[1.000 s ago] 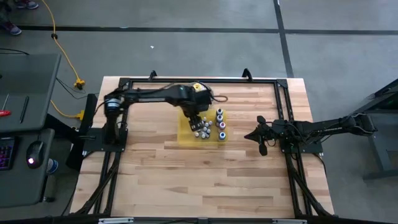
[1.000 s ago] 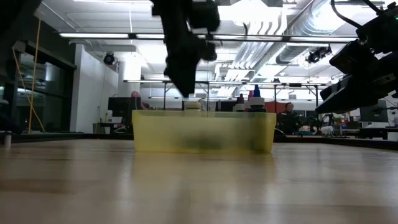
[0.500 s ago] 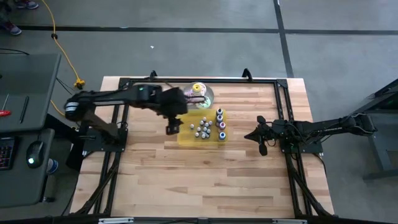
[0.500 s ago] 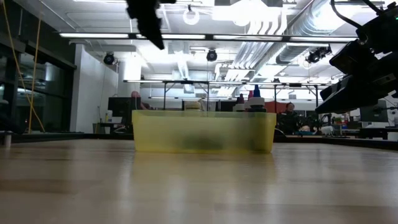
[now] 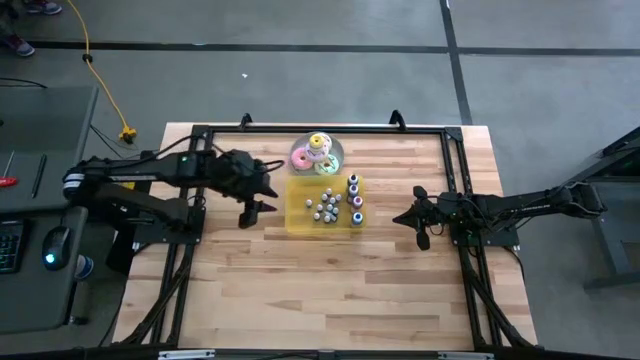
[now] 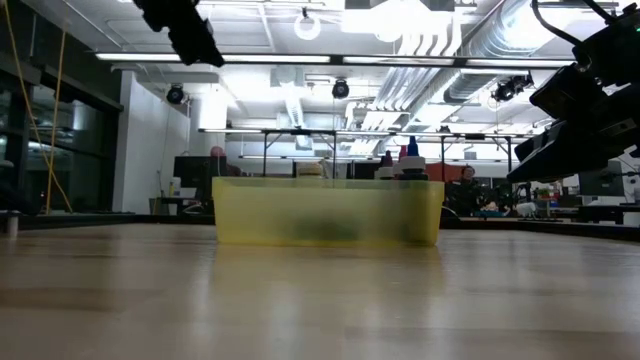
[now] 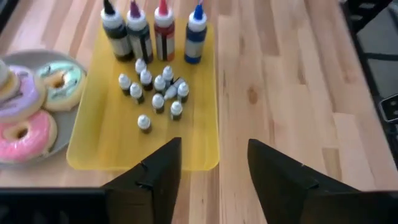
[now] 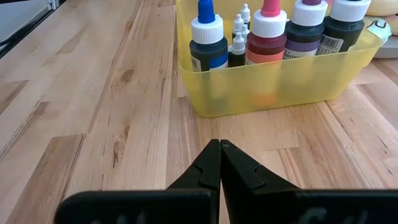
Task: Pick & Place food coloring
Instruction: Return to Home Position
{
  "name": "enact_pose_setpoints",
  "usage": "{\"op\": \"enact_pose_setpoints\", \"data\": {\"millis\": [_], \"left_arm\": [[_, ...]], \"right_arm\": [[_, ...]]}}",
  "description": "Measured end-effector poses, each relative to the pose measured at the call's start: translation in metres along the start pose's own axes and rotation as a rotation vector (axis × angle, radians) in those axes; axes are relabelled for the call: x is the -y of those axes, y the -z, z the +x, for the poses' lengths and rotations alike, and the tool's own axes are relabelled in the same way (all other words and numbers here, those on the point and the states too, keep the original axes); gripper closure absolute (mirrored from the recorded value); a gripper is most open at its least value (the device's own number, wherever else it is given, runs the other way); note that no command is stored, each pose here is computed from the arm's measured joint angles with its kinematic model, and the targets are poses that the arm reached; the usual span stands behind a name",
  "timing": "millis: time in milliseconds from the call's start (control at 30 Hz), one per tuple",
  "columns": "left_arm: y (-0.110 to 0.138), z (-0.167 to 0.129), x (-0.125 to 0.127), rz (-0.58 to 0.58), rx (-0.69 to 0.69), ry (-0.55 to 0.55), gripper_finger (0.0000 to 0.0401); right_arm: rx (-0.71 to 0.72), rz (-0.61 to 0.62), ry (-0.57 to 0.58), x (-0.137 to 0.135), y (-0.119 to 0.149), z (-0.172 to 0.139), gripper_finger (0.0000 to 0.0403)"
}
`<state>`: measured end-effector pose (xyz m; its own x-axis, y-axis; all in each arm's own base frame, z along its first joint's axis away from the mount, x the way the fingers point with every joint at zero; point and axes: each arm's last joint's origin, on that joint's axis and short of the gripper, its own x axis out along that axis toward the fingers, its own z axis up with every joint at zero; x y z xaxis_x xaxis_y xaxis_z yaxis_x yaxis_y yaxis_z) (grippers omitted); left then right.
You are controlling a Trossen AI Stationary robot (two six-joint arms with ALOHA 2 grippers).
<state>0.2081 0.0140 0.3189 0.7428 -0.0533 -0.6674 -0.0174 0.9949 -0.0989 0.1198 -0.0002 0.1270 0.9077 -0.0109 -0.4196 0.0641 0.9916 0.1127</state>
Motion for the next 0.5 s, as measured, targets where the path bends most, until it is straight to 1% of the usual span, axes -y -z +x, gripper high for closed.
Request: {"op": "enact_pose_setpoints", "data": {"millis": [133, 267, 500], "left_arm": [[0.014, -0.008, 0.000, 0.013, 0.061, 0.000, 0.0257], [0.030, -0.011, 0.000, 0.014, 0.129, -0.021, 0.0302], [0.063, -0.010, -0.002, 0.019, 0.201, -0.022, 0.0382]], "right_arm": [[0.000, 0.000, 0.000, 0.000, 0.000, 0.000, 0.0402], [0.000, 0.000, 0.000, 0.000, 0.000, 0.000, 0.0402], [0.000, 0.000, 0.000, 0.000, 0.000, 0.000, 0.0402]]}}
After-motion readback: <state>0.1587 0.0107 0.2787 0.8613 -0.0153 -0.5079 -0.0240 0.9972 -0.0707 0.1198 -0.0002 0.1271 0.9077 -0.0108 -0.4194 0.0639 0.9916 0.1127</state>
